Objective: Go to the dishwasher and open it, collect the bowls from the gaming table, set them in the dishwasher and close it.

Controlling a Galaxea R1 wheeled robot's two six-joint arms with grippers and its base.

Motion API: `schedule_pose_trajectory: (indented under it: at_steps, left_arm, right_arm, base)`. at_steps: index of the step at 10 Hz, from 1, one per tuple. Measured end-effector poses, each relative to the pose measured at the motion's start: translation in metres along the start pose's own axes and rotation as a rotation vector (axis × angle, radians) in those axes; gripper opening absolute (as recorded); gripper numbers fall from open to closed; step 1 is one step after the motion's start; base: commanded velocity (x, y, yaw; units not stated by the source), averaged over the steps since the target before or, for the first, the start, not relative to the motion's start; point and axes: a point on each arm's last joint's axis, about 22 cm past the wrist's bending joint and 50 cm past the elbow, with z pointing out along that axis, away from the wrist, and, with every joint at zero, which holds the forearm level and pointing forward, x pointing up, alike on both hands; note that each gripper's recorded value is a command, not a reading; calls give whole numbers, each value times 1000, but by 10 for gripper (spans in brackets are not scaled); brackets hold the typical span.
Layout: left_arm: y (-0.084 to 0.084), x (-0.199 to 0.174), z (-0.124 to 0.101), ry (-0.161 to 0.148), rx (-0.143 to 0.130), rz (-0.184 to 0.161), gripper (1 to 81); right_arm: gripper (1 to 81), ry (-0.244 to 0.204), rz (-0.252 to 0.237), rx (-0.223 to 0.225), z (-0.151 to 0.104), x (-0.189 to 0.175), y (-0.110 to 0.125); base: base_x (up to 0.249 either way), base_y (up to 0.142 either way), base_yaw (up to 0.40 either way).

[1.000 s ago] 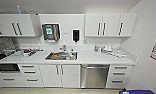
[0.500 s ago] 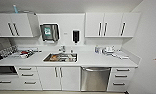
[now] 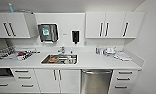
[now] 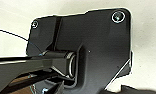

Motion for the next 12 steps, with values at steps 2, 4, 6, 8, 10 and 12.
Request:
schedule_pose_trajectory:
  at_steps: [2,4,6,8,10,12]
  left_arm:
    - [0,12,1,11,0,3,811]
    - [0,-1,0,4,-1,0,811]
    - [1,-19,-1,-30,0,-5,811]
    - [0,10,1,19,-1,3,811]
    - [0,2,0,4,-1,0,811]
    - [0,-1,0,1,0,0,811]
  right_arm:
    - [811,13,-4,0,0,14,1]
    - [811,16,-1,1,1,6,-1]
    - [811,-26,7,2,0,-15,-2]
    - [811,22,-3,-1,0,12,0]
    - [811,4,1,0,1,3,0]
    - [811,6,0,0,1,4,-1]
  base:
    - [161,0,0]
    - [163,0,0]
    - [172,0,0]
    - [179,0,0]
    - [179,0,0]
    - [179,0,0]
